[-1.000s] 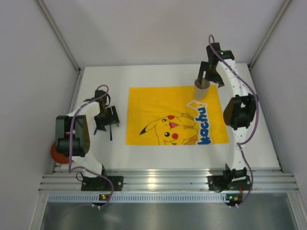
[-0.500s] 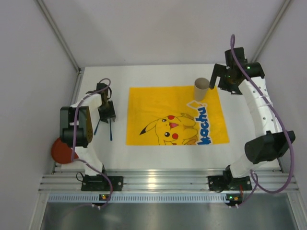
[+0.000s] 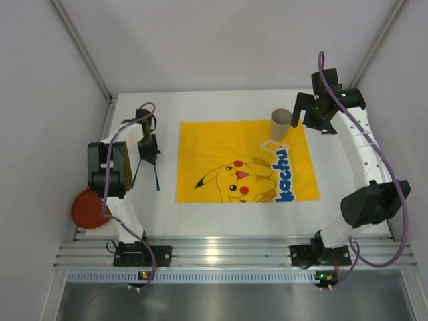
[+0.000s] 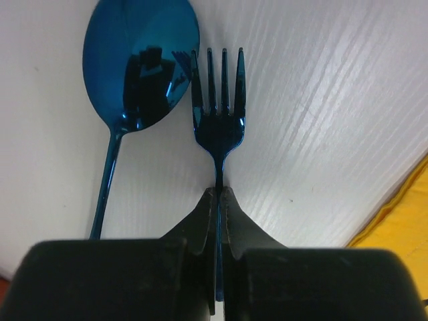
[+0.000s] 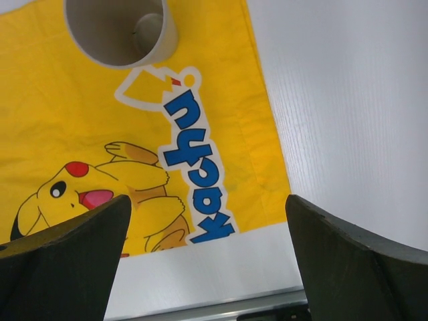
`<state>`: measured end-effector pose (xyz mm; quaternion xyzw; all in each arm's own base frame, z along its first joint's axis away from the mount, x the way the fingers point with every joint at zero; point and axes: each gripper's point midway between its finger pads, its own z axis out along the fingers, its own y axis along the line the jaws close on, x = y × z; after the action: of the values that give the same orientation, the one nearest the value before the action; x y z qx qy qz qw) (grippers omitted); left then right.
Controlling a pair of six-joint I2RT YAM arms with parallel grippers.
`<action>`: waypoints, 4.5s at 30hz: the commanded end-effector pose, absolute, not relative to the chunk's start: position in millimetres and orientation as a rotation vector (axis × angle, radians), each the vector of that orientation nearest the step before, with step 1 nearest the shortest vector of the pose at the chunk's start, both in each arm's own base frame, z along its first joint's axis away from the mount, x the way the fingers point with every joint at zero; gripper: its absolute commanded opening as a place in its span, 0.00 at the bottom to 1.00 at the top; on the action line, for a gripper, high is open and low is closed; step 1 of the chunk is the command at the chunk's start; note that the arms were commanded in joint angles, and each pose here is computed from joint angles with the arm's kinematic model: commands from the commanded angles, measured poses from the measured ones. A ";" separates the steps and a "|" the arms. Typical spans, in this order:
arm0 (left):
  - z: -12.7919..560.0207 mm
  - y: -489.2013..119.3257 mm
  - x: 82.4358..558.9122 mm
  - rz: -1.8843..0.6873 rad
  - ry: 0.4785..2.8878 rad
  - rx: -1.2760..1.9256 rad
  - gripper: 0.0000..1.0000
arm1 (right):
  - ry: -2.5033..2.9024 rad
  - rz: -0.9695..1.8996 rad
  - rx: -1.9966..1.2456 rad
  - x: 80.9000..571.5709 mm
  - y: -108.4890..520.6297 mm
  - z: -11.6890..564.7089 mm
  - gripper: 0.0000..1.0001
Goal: Set the dinner table for one person
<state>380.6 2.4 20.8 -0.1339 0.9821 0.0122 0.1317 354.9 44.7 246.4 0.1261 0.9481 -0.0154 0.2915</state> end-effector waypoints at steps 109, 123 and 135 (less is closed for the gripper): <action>212.7 -306.1 428.5 -0.933 2.464 -0.061 0.00 | 2.379 1.184 -0.081 292.3 269.1 240.1 1.00; 275.2 -367.9 392.3 -1.302 2.314 0.010 0.00 | 2.356 1.276 -0.042 305.3 278.9 224.0 0.33; 283.8 -362.5 380.5 -1.325 2.289 0.017 0.32 | 2.429 1.042 0.006 309.4 241.0 200.4 0.00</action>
<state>395.2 -358.7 233.2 -0.0055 0.8694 -0.4397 0.2254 298.2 261.4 197.9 -0.0049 0.8841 0.4166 0.2115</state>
